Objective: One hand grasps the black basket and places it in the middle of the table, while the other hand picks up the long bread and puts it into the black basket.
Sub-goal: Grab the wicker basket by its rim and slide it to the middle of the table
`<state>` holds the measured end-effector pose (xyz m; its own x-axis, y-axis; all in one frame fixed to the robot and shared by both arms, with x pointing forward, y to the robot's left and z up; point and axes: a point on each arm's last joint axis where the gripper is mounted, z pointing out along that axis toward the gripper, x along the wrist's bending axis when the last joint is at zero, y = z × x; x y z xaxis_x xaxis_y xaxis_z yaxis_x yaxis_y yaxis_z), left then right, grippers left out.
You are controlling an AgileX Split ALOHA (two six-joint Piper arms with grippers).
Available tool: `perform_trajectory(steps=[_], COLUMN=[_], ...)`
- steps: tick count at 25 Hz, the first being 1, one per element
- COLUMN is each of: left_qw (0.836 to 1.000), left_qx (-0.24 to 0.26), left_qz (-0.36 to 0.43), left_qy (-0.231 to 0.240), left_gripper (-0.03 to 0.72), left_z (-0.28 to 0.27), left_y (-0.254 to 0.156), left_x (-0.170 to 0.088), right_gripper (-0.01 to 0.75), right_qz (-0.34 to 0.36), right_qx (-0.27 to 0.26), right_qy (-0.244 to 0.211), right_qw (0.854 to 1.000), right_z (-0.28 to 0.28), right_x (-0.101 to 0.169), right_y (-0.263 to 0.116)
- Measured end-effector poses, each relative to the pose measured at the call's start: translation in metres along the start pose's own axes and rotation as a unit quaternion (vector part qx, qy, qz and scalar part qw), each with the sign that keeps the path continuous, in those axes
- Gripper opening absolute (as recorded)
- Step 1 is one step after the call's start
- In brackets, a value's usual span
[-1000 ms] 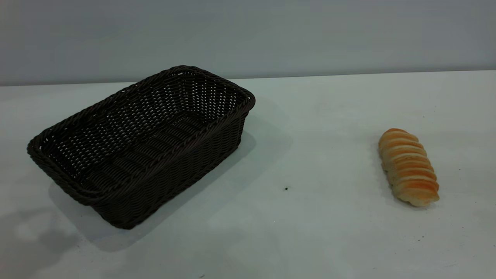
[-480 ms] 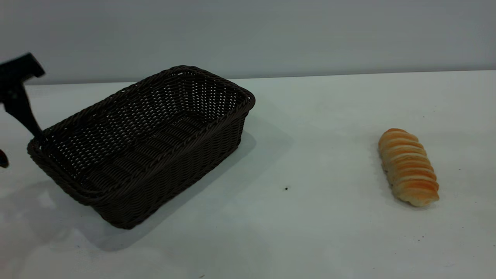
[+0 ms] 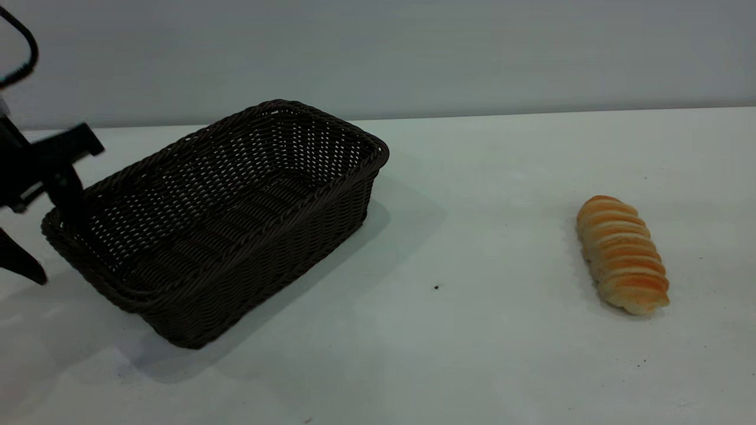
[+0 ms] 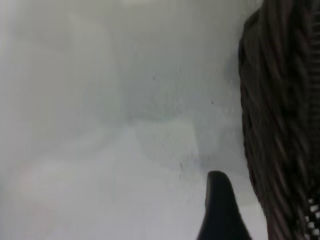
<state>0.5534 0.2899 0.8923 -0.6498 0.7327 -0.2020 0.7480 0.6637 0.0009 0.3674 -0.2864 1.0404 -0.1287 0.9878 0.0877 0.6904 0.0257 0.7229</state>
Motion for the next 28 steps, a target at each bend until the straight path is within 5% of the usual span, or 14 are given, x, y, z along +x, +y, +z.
perform_trajectory(steps=[7,10,12,13,18,28], left_qw=[1.0,1.0,0.999,0.999,1.0,0.976], left_qx=[0.007,0.009,0.004,-0.003,-0.006,0.002], left_qz=[-0.024,-0.01,-0.036,-0.035,-0.02,0.206], left_qy=[0.003,0.004,-0.007,-0.013,-0.023,-0.067], left_gripper=[0.513,0.346,0.152,0.136,0.14,0.14], left_z=[0.052,0.065,0.066,0.065,0.055,0.003], left_y=[-0.002,-0.006,-0.005,-0.003,-0.003,0.028], left_x=[-0.004,-0.007,-0.009,-0.011,-0.015,-0.074], right_gripper=[0.371,0.371,0.371,0.371,0.371,0.371], right_qz=[0.0,0.0,0.001,0.0,0.0,-0.002], right_qx=[0.0,0.0,0.0,0.0,0.001,0.005], right_qy=[0.0,0.0,0.0,0.0,0.001,0.002], right_qw=[1.0,1.0,1.0,1.0,1.0,1.0], right_z=[0.0,0.0,0.0,0.0,0.0,0.0], right_x=[0.0,0.0,0.0,0.0,0.0,0.0], right_y=[0.0,0.0,0.0,0.0,0.0,-0.001])
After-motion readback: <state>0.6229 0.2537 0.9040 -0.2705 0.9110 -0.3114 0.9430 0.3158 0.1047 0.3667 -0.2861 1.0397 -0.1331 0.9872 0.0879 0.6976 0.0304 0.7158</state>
